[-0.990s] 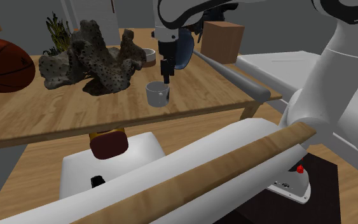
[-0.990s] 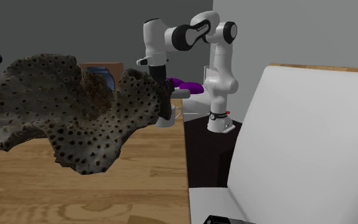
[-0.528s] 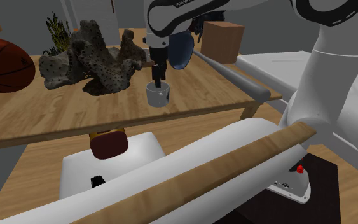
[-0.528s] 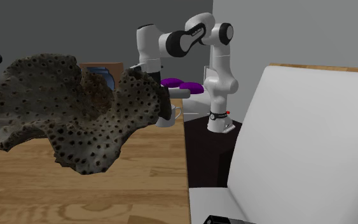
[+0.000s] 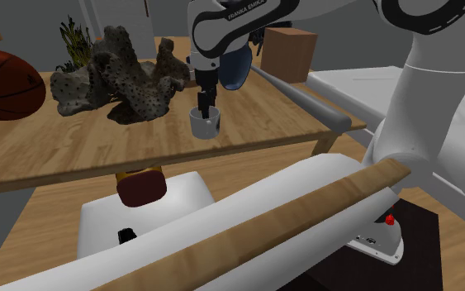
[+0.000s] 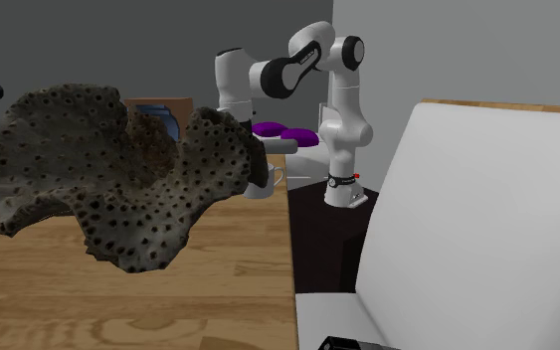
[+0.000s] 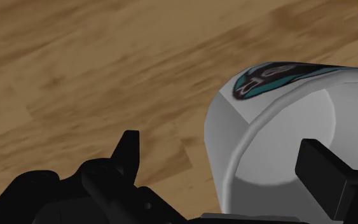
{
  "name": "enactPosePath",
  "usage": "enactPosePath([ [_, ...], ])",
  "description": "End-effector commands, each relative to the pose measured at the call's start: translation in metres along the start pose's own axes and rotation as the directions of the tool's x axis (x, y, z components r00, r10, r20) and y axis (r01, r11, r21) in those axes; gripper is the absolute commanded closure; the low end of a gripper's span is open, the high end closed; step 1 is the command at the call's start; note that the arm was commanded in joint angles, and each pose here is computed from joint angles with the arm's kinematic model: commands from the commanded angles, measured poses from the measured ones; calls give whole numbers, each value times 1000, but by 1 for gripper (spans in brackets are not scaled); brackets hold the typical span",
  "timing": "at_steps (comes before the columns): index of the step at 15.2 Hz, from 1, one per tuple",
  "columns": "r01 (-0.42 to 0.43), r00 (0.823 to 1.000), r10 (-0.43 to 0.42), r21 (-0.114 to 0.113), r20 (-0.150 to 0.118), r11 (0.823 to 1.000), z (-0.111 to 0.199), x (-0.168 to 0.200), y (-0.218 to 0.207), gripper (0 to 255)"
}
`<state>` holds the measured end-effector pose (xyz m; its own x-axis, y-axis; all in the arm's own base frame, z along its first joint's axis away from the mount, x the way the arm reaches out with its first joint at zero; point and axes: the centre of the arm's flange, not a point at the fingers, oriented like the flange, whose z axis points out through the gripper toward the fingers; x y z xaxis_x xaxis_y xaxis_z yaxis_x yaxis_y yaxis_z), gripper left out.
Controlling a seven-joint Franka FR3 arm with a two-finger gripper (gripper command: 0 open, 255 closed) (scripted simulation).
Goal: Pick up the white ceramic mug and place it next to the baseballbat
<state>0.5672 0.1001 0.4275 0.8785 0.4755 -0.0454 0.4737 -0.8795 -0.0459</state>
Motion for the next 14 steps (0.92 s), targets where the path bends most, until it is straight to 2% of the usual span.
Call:
enactPosePath([
  [1,0,1000,0,0,0,1000,0,0,0,0],
  [3,0,1000,0,0,0,1000,0,0,0,0],
  [4,0,1000,0,0,0,1000,0,0,0,255],
  [14,0,1000,0,0,0,1000,-5,0,0,255],
])
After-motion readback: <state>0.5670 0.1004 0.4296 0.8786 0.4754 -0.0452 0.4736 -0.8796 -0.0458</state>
